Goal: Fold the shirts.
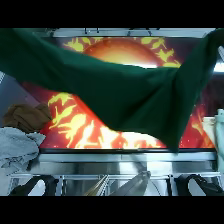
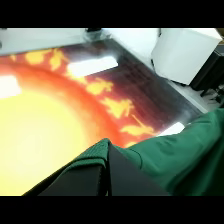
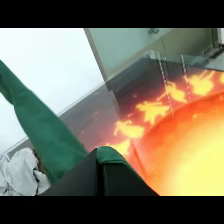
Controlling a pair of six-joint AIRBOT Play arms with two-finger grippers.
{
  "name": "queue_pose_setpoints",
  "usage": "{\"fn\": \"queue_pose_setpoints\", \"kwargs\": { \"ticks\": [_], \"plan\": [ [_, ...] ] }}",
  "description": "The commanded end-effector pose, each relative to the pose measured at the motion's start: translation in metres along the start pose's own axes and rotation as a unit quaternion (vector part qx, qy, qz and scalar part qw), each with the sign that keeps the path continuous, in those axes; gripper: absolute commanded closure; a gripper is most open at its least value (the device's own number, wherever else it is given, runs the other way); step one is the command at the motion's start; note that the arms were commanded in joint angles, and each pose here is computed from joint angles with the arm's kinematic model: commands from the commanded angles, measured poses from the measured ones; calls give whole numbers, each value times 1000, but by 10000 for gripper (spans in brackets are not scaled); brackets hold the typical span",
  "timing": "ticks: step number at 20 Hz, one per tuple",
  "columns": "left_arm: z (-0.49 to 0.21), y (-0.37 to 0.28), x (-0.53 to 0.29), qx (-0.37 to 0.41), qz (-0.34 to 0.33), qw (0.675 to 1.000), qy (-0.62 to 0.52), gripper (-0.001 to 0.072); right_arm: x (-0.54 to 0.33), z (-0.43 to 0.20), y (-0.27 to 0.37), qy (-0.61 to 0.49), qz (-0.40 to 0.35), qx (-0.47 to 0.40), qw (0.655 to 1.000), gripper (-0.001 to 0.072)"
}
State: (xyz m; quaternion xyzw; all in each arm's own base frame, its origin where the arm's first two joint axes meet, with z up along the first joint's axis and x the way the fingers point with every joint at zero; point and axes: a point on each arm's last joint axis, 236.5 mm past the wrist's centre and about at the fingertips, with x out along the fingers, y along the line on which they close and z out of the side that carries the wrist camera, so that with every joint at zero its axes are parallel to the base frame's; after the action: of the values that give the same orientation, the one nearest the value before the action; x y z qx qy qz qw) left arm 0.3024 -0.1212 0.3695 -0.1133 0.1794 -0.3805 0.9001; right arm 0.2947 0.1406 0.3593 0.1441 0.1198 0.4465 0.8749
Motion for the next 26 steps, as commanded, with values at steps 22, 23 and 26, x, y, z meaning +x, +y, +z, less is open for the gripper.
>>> {"fn": "queue_pose_setpoints", "kwargs": {
  "ticks": [22,23,26],
  "plan": [
    [-307,217,104,-383,-19,865,323,-3,-19,-413,-82,358,-82,503,782,276],
    [-316,222,106,-391,-16,860,328,-3,-17,-433,-77,367,-96,504,776,244],
    [-342,229,119,-406,-13,846,344,-3,3,-457,-64,369,-104,511,769,76]
  ]
}}
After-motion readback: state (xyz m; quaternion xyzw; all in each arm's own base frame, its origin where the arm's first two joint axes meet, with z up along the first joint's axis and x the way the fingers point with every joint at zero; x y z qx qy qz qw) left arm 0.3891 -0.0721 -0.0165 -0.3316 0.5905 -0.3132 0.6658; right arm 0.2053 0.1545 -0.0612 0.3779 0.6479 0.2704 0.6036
